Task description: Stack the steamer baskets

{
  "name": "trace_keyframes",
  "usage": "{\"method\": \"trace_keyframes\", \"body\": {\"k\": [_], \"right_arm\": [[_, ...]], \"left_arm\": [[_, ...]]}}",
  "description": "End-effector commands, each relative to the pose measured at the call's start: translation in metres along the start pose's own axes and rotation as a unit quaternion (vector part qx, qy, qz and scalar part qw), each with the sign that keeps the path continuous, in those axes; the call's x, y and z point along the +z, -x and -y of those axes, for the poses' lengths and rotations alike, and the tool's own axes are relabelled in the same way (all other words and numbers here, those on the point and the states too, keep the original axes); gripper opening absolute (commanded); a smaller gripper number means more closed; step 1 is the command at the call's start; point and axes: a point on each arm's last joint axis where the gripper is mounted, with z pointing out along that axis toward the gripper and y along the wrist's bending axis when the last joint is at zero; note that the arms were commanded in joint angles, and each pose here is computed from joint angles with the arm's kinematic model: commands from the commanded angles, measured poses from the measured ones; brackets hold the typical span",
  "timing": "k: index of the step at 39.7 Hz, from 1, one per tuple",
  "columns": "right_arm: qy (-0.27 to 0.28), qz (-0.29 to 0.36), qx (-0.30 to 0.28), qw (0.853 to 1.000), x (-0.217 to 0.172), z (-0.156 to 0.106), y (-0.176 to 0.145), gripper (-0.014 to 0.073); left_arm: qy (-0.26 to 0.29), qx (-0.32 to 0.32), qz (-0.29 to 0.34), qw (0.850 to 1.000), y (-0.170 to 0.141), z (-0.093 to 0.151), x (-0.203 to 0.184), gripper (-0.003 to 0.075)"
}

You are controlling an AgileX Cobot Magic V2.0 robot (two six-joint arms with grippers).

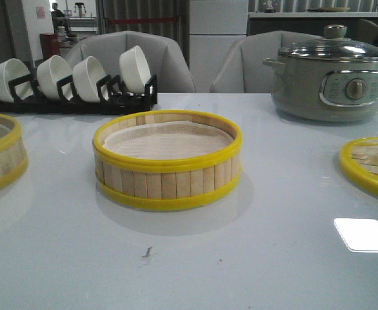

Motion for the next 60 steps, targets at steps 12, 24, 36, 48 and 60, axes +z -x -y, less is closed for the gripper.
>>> {"method": "trace_keyframes", "body": {"k": [12, 24, 36, 48, 60], "right_arm": [[0.016, 0.055, 0.047, 0.997, -0.002, -0.002, 0.019, 0.0055], [0.021, 0.032, 0.075, 0.996, -0.002, -0.003, 0.015, 0.0055], [0.018, 0.013, 0.075, 0.997, -0.002, -0.003, 0.012, 0.0057], [0.02, 0.023, 0.075, 0.997, -0.002, -0.003, 0.014, 0.0308], [0.025, 0.052, 0.075, 0.995, -0.002, -0.003, 0.019, 0.0391]], "left_arm": [[-0.014, -0.011, 0.059, 0.998, 0.016, 0.002, -0.01, 0.0087], [-0.021, -0.018, 0.055, 0.998, 0.014, 0.003, -0.009, 0.0087], [-0.045, -0.039, 0.024, 0.998, 0.001, 0.009, 0.001, 0.0087], [-0.078, -0.058, 0.003, 0.995, -0.002, 0.015, 0.001, 0.0087], [-0.078, -0.058, 0.011, 0.995, -0.001, 0.015, 0.001, 0.0087]]}}
